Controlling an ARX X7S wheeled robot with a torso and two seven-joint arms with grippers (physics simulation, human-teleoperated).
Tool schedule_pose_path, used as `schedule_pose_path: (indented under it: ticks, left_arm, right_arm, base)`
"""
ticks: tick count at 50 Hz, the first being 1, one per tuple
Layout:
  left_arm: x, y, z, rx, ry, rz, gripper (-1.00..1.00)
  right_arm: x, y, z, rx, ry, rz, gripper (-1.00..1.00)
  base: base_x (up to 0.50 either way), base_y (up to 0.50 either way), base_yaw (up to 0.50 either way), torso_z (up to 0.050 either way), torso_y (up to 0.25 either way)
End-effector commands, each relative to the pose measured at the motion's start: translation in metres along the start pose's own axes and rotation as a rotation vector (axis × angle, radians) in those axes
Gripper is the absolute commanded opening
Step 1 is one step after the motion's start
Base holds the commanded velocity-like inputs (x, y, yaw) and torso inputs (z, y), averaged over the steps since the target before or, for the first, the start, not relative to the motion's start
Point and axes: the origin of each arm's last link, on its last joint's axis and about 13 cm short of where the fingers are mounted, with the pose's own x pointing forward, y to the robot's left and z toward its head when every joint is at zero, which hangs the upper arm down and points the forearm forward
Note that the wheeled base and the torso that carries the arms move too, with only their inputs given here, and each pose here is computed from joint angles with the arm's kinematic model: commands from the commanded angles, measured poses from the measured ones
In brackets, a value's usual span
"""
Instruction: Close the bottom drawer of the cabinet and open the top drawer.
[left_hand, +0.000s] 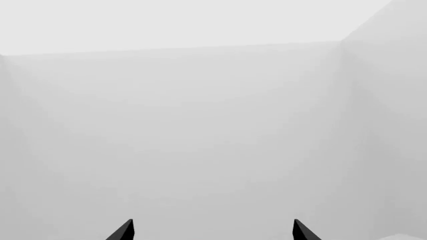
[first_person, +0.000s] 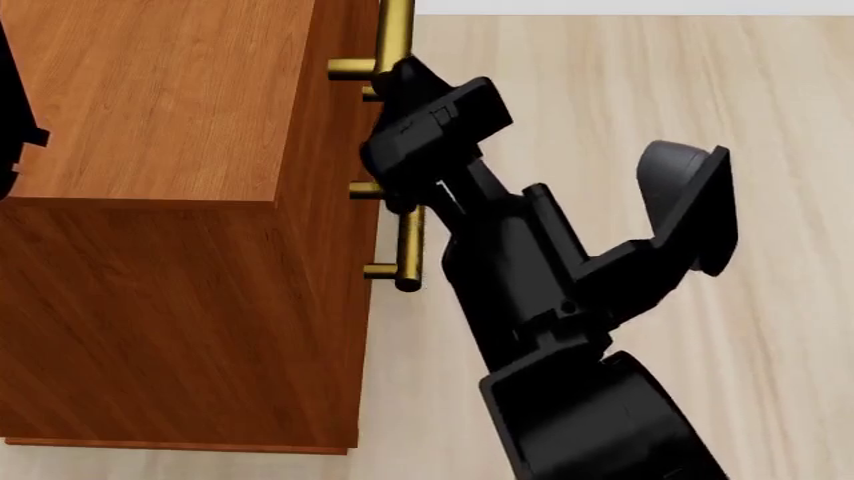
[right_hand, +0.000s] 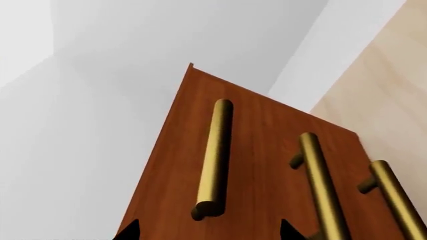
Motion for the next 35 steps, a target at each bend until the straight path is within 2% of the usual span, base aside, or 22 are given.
schedule_pose_path:
  ticks: [1, 35]
  left_arm:
    - [0.001, 0.001, 0.001, 0.003, -0.001, 0.001, 1.00]
    - [-0.001, 0.001, -0.001, 0.005, 0.004, 0.001, 1.00]
  right_arm:
    - [0.011, 0.002, 0.002, 0.006, 0.013, -0.001, 1.00]
    - [0.046, -0.001, -0.003, 0.020, 0.101, -0.002, 1.00]
  base:
    - [0.00, 0.00, 0.00, 0.000, 0.000]
    - [0.00, 0.00, 0.00, 0.000, 0.000]
